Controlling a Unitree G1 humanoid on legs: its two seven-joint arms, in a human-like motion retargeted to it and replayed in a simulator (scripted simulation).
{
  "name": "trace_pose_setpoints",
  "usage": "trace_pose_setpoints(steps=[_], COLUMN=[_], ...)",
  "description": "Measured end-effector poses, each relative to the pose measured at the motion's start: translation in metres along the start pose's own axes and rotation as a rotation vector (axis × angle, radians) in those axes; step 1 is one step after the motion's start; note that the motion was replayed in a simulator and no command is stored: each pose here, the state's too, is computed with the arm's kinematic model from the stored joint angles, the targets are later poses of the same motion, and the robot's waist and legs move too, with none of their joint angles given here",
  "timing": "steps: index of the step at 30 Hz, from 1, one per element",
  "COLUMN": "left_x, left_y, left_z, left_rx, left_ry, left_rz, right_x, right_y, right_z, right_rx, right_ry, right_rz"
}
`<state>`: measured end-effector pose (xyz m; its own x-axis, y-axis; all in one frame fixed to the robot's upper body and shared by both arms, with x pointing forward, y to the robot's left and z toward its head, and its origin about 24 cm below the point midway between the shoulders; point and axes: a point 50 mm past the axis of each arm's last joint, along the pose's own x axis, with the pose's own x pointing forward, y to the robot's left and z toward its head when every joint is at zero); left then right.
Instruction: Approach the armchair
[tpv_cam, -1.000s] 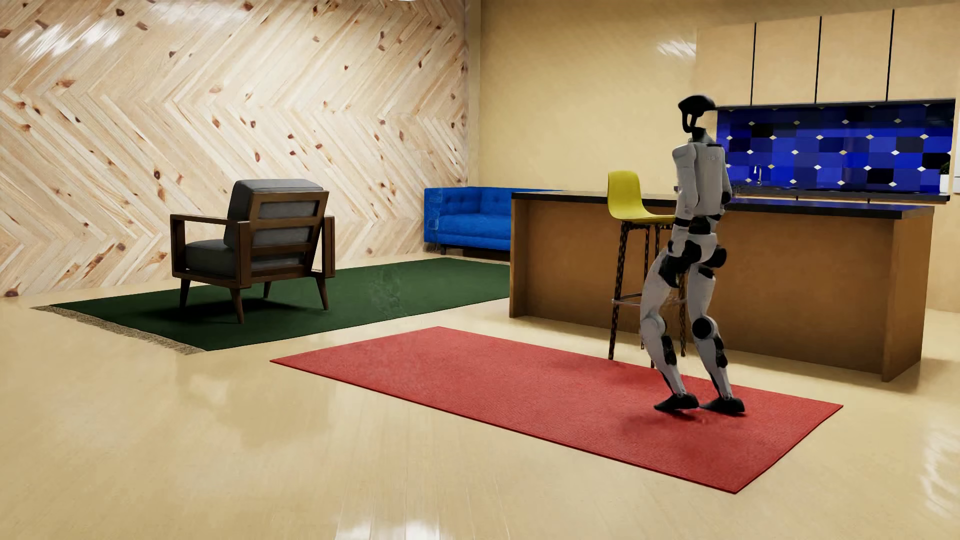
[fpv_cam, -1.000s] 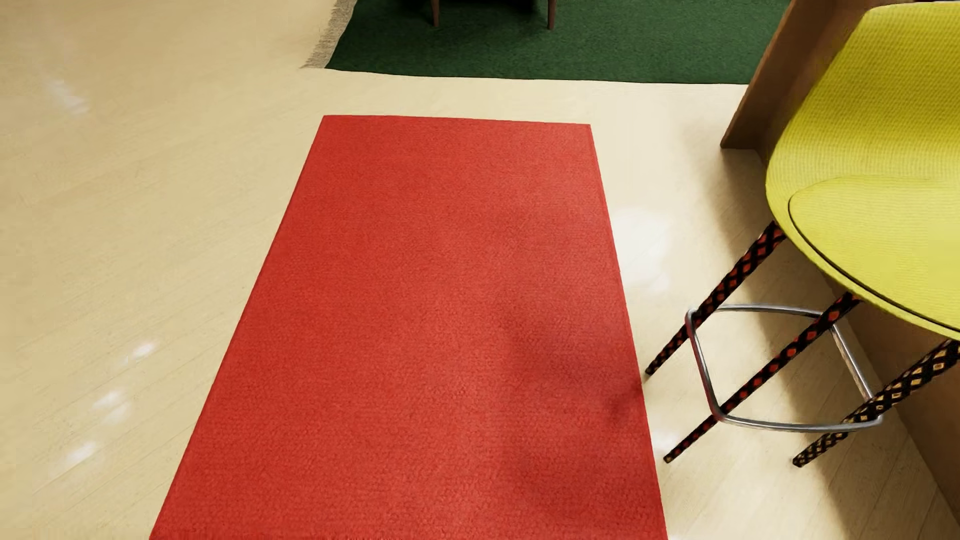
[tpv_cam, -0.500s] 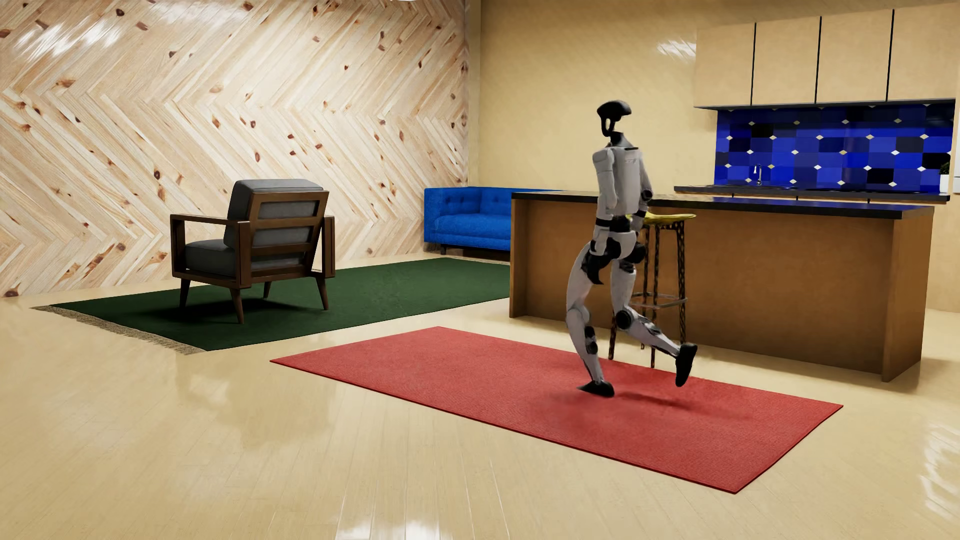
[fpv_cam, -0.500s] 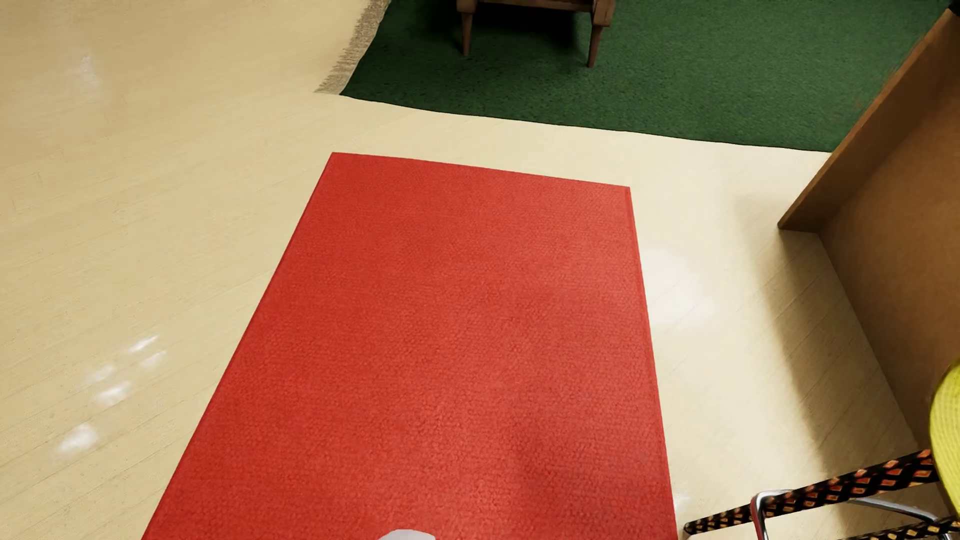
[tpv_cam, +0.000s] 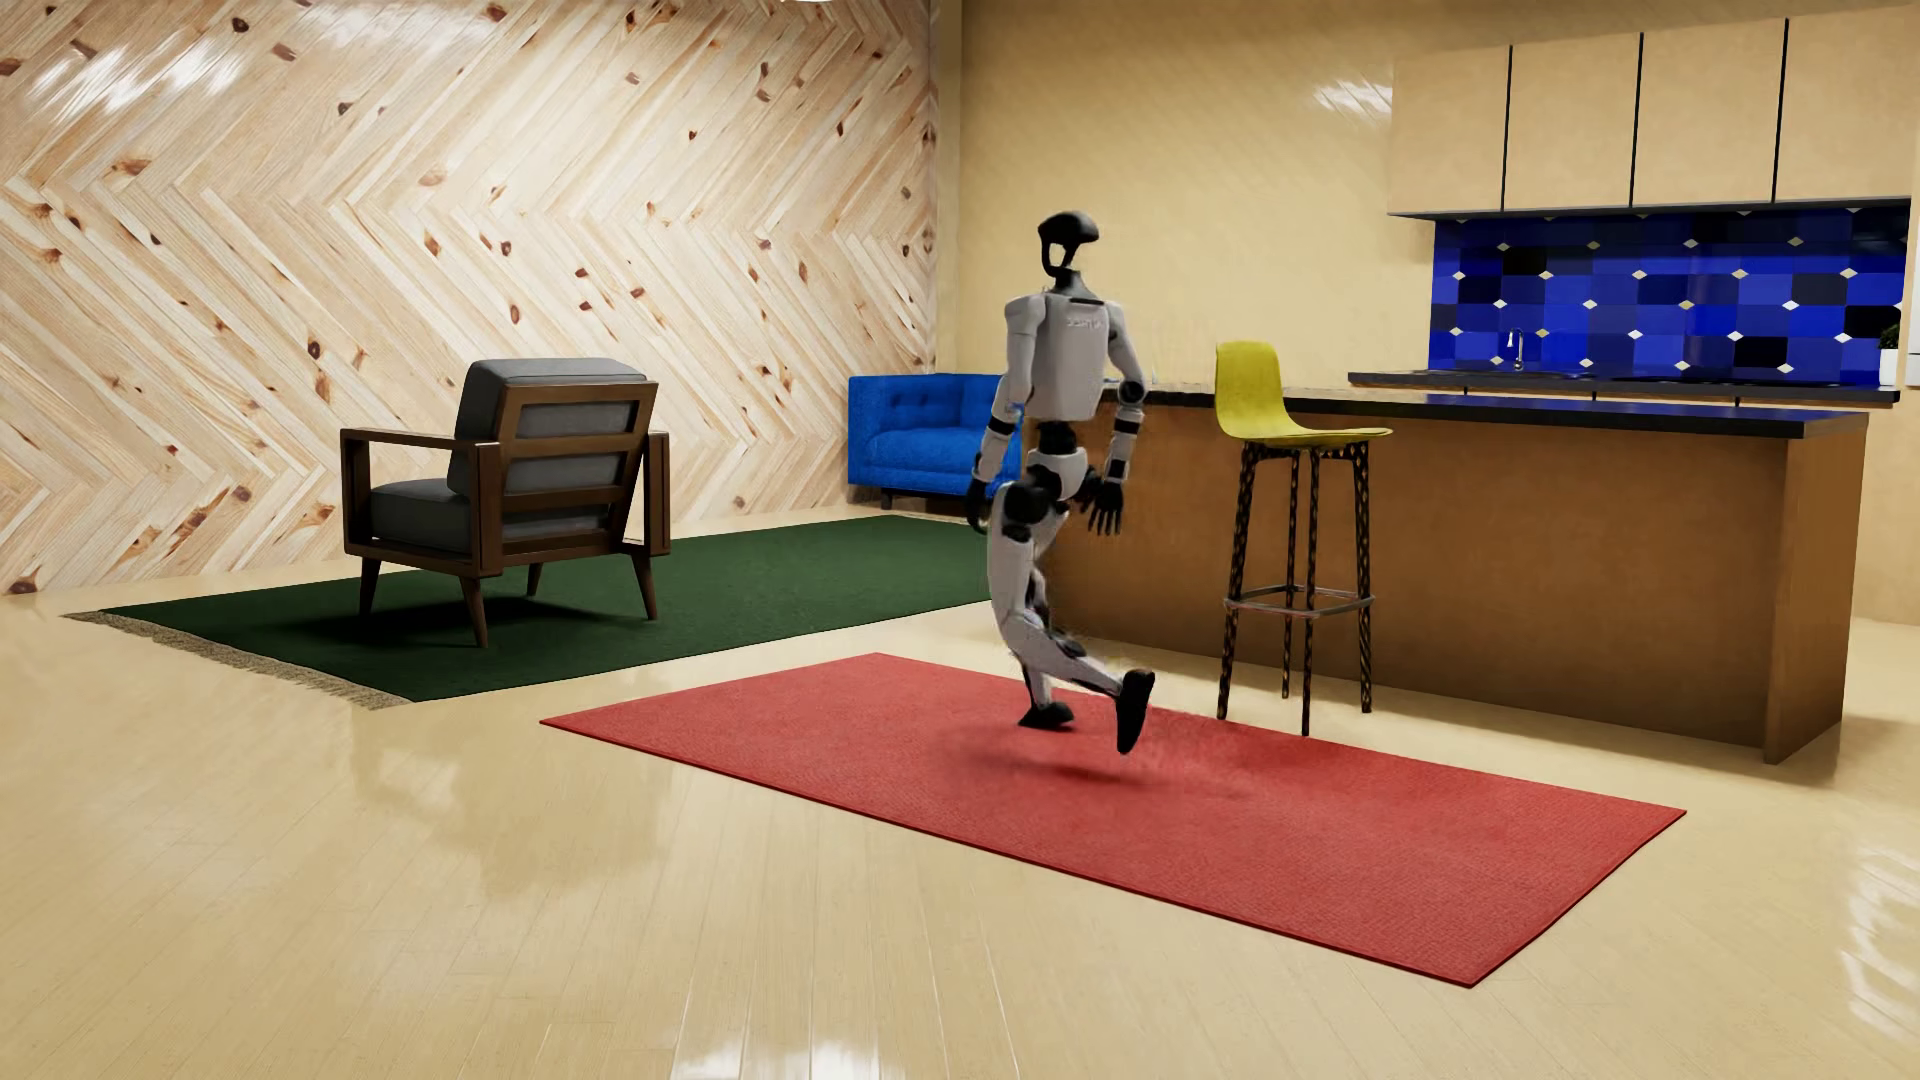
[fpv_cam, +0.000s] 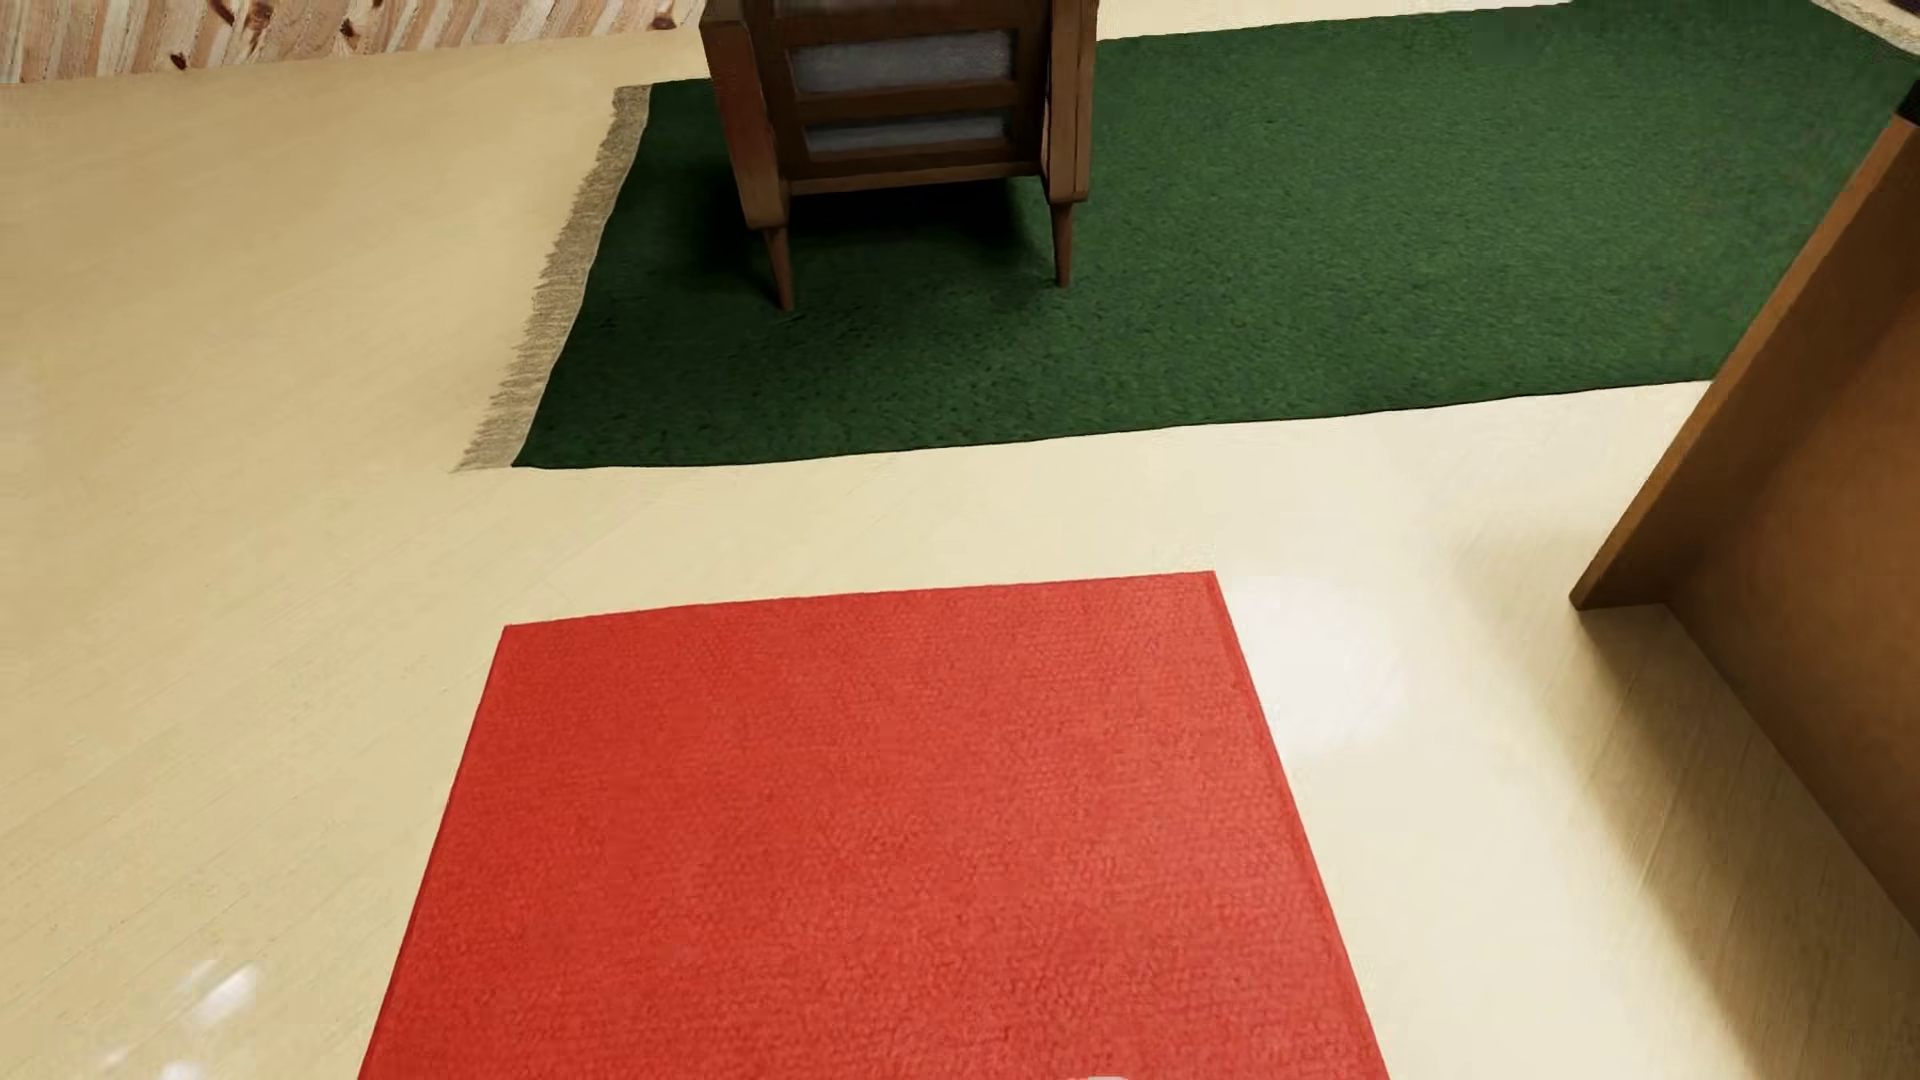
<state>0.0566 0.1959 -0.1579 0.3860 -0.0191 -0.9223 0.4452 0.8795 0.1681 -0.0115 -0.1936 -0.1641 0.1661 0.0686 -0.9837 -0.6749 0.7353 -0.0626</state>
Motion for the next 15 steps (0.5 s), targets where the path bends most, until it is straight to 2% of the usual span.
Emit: trace_pose_setpoints(steps=[4,10,12,15], left_x=[-0.014,-0.025,-0.027,-0.022], left_y=[-0.014,-0.013,-0.014,-0.008], left_z=[-0.041,-0.074,-0.079,-0.072], left_rx=[0.012,0.039,0.061,0.019], left_ry=[0.121,0.233,0.26,0.245], left_rz=[-0.04,-0.047,-0.057,-0.027], right_x=[0.004,-0.014,-0.014,-0.001], right_y=[-0.036,-0.118,-0.117,-0.079], right_z=[0.052,0.114,0.106,0.082], right_rx=[-0.082,-0.019,0.066,0.098], right_ry=[-0.159,-0.36,-0.358,-0.266], right_rz=[-0.071,-0.3,-0.316,-0.218])
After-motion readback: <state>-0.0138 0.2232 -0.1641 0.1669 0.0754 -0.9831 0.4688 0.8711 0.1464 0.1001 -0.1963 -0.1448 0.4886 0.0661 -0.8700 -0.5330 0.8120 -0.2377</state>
